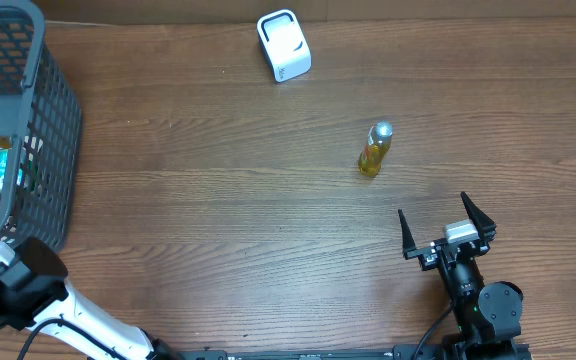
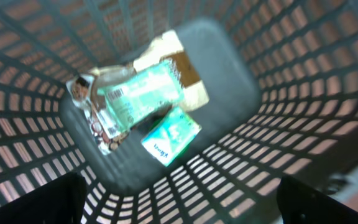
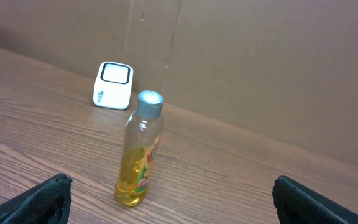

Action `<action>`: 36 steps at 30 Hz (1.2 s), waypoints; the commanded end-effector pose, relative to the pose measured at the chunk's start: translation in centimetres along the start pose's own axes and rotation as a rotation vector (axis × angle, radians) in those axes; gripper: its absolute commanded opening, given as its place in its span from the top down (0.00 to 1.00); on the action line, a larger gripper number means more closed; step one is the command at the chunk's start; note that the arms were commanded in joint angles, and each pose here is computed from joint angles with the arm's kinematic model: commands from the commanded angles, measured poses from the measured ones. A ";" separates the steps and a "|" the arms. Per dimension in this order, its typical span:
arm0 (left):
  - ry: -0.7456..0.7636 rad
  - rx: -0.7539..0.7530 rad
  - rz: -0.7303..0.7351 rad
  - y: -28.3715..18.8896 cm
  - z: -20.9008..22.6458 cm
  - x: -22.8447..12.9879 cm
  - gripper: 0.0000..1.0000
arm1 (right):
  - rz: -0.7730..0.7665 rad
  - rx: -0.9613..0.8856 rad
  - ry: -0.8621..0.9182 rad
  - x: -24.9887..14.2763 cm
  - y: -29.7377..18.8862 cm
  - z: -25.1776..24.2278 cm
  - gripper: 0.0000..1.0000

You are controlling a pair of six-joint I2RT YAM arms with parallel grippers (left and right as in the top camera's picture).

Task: Scan the item barcode
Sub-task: 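Move the left gripper back into the grey basket, then grasp the green-capped jar in the basket with the left gripper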

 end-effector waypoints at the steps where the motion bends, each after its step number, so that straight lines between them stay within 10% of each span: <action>1: 0.048 0.004 0.093 2.8 0.1 -0.6 0.00 | 0.001 0.002 0.004 -0.3 0.0 0.1 0.00; 36: 0.198 -0.036 0.423 19.3 1.2 -7.7 0.01 | 0.001 0.002 0.004 -0.3 0.0 0.1 0.00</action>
Point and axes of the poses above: each gripper's point midway between its finger pads, its own y axis out along the fingers, its own z axis along the line the jaws close on, x = y × z, the point moved 6 cm from there along -y, back along the fingers, and after that the axes turned 8 degrees about y, right-handed, at the moved point
